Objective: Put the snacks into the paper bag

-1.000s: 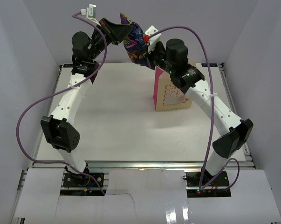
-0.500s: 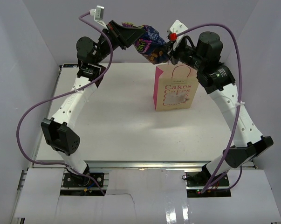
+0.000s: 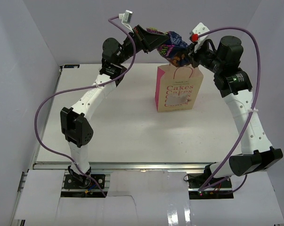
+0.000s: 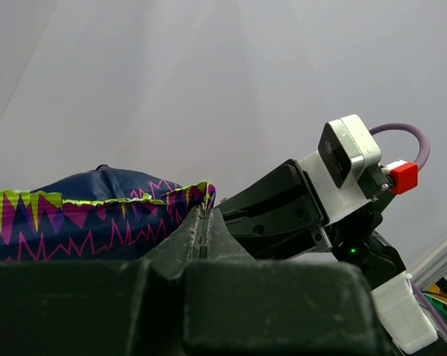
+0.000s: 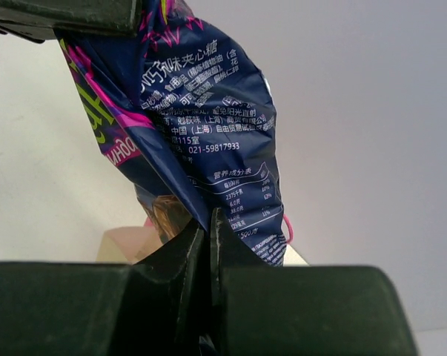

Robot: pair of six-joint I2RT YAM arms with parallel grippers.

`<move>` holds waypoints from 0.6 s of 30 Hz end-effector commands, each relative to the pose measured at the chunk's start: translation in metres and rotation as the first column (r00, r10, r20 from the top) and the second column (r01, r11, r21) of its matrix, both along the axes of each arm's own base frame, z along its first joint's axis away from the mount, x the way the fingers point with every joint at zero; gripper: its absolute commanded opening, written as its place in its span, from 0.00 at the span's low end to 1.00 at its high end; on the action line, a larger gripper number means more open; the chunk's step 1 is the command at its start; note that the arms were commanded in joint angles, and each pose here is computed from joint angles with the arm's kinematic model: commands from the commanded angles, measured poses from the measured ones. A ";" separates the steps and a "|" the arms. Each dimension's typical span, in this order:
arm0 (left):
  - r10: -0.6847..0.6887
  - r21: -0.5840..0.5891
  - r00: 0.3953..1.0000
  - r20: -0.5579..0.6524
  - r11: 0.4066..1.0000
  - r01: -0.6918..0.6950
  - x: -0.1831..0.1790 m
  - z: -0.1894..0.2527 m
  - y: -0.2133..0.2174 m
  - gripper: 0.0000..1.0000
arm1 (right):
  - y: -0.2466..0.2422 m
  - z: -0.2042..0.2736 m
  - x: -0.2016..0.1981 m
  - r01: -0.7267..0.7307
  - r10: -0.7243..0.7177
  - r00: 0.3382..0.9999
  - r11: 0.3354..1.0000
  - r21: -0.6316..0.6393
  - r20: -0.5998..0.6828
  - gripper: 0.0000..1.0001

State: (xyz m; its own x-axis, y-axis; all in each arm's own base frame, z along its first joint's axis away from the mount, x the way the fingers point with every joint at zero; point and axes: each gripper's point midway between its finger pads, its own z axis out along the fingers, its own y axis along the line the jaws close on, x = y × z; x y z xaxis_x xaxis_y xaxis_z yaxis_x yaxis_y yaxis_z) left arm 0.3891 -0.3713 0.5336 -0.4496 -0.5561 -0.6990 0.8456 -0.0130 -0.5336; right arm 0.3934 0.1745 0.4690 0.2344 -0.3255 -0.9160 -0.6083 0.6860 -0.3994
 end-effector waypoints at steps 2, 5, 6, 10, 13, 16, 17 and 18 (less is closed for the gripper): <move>-0.070 -0.062 0.992 0.107 0.995 0.077 -0.040 0.039 -0.006 0.00 | -0.046 0.056 -0.001 0.126 -0.139 0.967 0.989 0.073 0.211 0.08; -0.068 -0.064 0.994 0.090 0.995 0.073 -0.033 0.032 -0.013 0.00 | -0.060 0.048 0.002 0.150 -0.164 0.968 0.985 0.082 0.192 0.08; -0.068 -0.063 0.994 0.085 0.995 0.074 -0.032 0.030 -0.016 0.00 | -0.062 0.042 0.004 0.155 -0.168 0.969 0.984 0.083 0.180 0.08; -0.067 -0.064 0.995 0.072 0.995 0.071 -0.029 0.026 -0.020 0.00 | -0.067 0.033 0.003 0.151 -0.163 0.974 0.985 0.086 0.160 0.08; -0.053 -0.068 0.997 0.061 0.996 0.058 -0.026 0.025 -0.019 0.06 | -0.068 0.024 0.006 0.153 -0.164 0.976 0.985 0.081 0.147 0.08; -0.042 -0.069 0.998 0.046 0.997 0.045 -0.022 0.020 -0.020 0.11 | -0.069 0.020 0.012 0.158 -0.168 0.975 0.984 0.079 0.145 0.08; -0.042 -0.067 0.998 0.041 0.997 0.045 -0.020 0.018 -0.021 0.12 | -0.070 0.020 0.013 0.160 -0.170 0.975 0.984 0.080 0.146 0.08; -0.043 -0.068 0.998 0.039 0.997 0.045 -0.020 0.019 -0.022 0.12 | -0.070 0.019 0.015 0.160 -0.170 0.975 0.984 0.079 0.143 0.08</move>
